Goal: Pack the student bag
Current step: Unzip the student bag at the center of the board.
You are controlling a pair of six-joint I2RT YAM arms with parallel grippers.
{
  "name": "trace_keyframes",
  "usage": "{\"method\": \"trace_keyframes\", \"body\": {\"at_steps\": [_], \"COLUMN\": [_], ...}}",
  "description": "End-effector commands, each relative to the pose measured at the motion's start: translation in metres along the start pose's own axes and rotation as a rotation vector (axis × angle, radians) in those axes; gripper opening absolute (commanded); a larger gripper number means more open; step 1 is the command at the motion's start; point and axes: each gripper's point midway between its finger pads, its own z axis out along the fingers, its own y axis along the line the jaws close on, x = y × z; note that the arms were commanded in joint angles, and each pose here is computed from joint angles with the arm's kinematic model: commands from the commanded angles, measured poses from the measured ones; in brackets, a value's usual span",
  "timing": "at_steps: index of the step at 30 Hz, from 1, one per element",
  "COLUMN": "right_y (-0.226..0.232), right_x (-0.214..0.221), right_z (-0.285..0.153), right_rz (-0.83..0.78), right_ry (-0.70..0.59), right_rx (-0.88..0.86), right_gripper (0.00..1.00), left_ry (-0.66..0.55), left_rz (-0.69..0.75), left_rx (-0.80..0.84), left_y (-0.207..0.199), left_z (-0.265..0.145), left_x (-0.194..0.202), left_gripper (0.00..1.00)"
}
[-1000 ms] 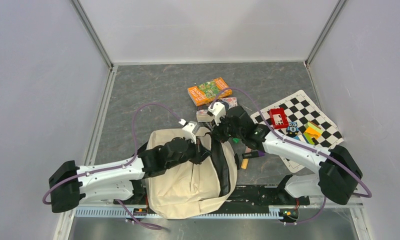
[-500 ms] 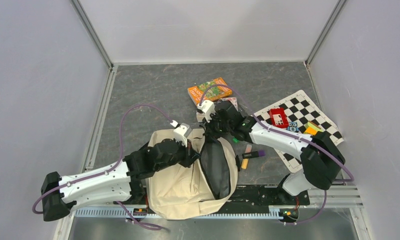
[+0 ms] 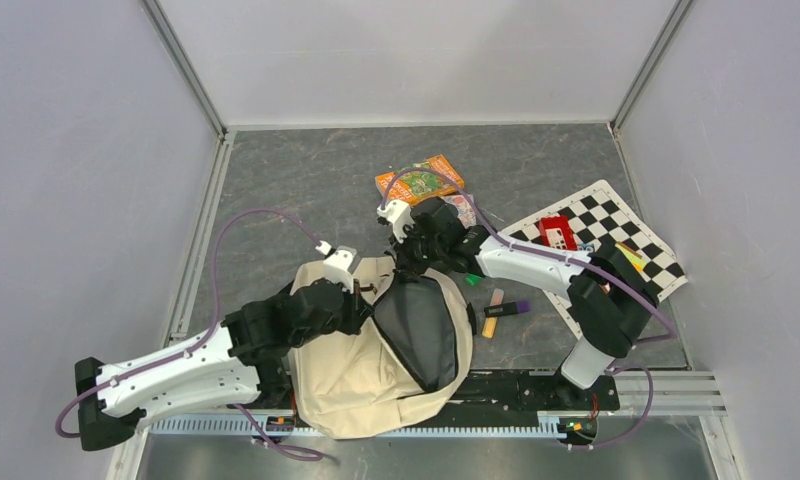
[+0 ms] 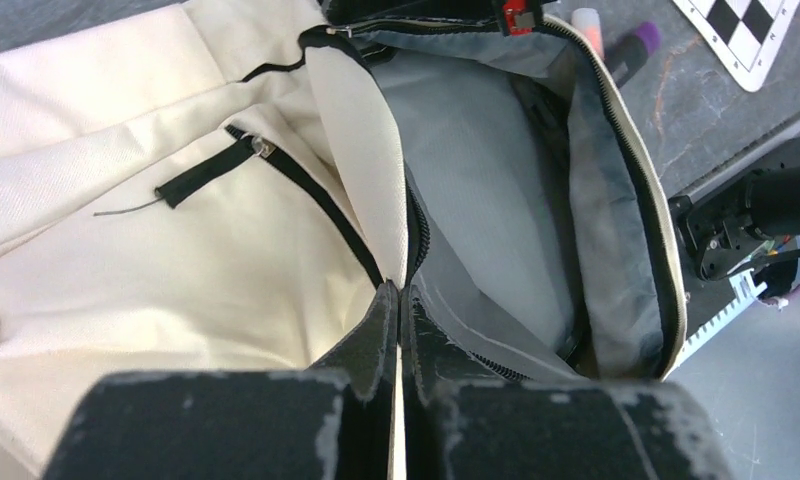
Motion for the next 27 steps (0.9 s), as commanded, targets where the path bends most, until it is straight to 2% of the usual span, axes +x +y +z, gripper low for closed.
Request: {"method": "trace_keyframes", "body": {"at_steps": [1,5,7,12,14,18,25,27], "right_y": [-0.026,-0.023,-0.022,-0.018,-0.019,-0.020,-0.026,-0.026], "right_x": [-0.009,-0.004,0.000,0.008,0.011,0.019,0.016,0.015], "right_z": [0.012,0.018,0.020,0.022,0.020,0.017,0.014,0.013], "right_rz": [-0.004,-0.001,0.039,0.086,0.106,0.150,0.178,0.182], "right_ry": [-0.022,-0.012,-0.012,-0.018,-0.023,-0.026,-0.066,-0.075], "right_rx": [0.094,0.073,0.069,0.067,0.081,0.123,0.216,0.237], "right_gripper": [0.00,0.00,0.00,0.00,0.00,0.00,0.00,0.00], "left_ry": [0.018,0.001,-0.023,-0.154,-0.188,-0.204,-0.162,-0.149], "left_rz": [-0.102,-0.232,-0.318,-0.466,-0.481,-0.477,-0.439,-0.426], "left_rx": [-0.061,-0.134,-0.117,0.021,0.021,0.012,0.118,0.125], "left_y": [0.016,0.033,0.031,0.011,0.011,0.010,-0.023,-0.029], "left_z": [-0.013,-0.007,-0.001,0.012,0.012,0.016,0.028,0.031], "left_x": [0.012,0.025,0.028,0.009,0.002,-0.004,-0.010,-0.011], "left_gripper": [0.02,0.02,0.03,0.36,0.44,0.69,0.97,1.00]}}
